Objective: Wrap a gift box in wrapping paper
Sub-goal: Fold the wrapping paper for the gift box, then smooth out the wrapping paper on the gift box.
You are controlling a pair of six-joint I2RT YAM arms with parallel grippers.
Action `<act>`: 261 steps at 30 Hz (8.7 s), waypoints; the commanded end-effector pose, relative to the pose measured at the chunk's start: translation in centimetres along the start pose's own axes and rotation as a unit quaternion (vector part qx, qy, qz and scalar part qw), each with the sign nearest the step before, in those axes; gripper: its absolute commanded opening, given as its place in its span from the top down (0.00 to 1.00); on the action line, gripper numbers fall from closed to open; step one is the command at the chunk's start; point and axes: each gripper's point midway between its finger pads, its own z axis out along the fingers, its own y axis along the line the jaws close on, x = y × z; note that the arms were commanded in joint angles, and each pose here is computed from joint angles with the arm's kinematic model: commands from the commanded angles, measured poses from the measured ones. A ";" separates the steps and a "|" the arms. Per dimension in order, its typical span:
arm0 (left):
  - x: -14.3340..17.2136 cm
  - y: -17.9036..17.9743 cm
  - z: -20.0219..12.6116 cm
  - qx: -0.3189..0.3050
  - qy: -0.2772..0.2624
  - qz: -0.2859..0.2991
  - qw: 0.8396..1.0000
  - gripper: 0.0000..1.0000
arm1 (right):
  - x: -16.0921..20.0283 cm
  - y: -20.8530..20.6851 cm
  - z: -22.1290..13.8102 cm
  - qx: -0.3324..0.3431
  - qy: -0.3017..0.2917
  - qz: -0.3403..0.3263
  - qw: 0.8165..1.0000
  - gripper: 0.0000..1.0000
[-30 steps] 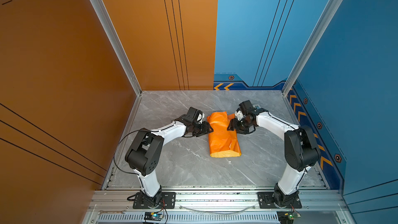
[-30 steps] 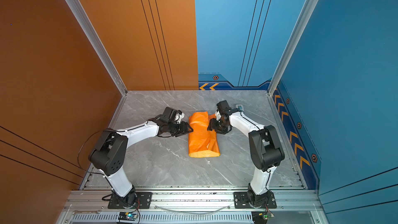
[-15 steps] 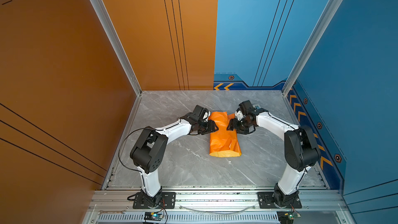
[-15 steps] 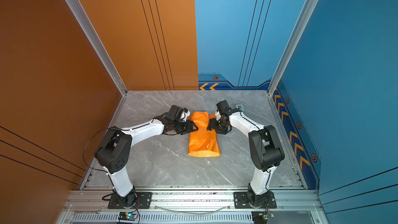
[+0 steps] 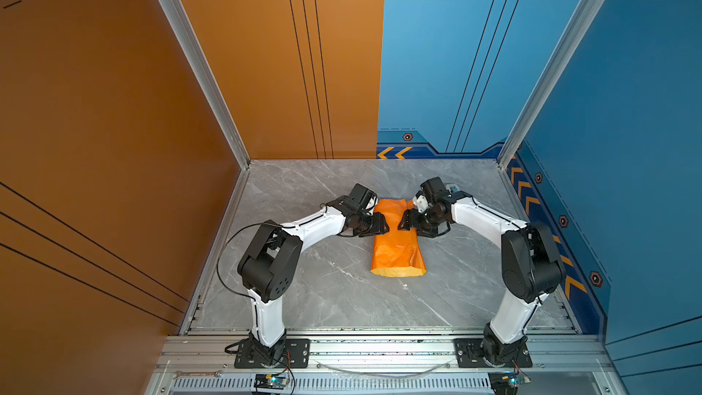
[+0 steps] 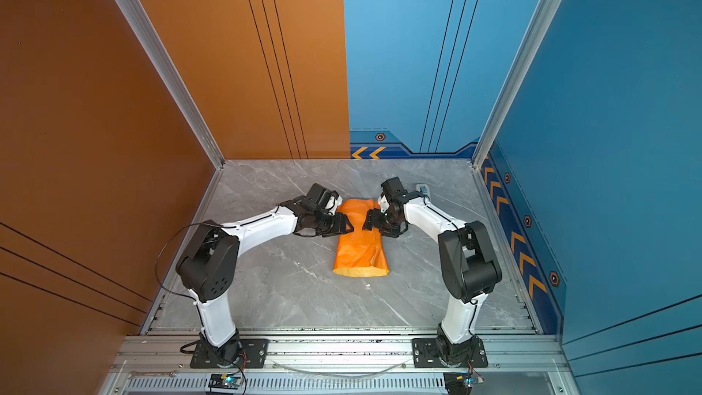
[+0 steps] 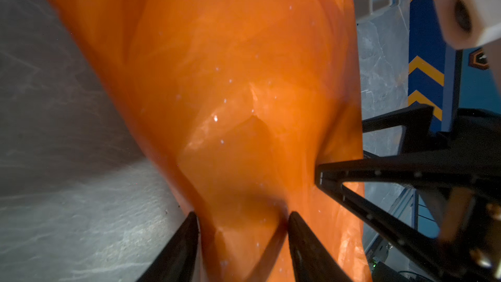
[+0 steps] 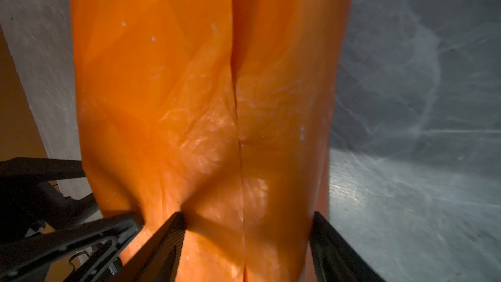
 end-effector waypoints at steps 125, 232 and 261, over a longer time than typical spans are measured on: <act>0.8 4.8 1.5 -0.075 0.001 -0.020 0.997 0.63 | -1.6 0.1 -2.1 0.048 0.016 0.010 0.999 0.28; 1.1 1.1 4.9 0.027 0.015 0.045 0.999 0.86 | 11.6 0.1 -3.0 0.074 0.128 0.024 0.989 0.28; 1.1 1.6 5.0 0.027 0.014 0.042 0.999 0.87 | 11.6 0.3 -2.7 0.117 0.132 0.014 0.984 0.63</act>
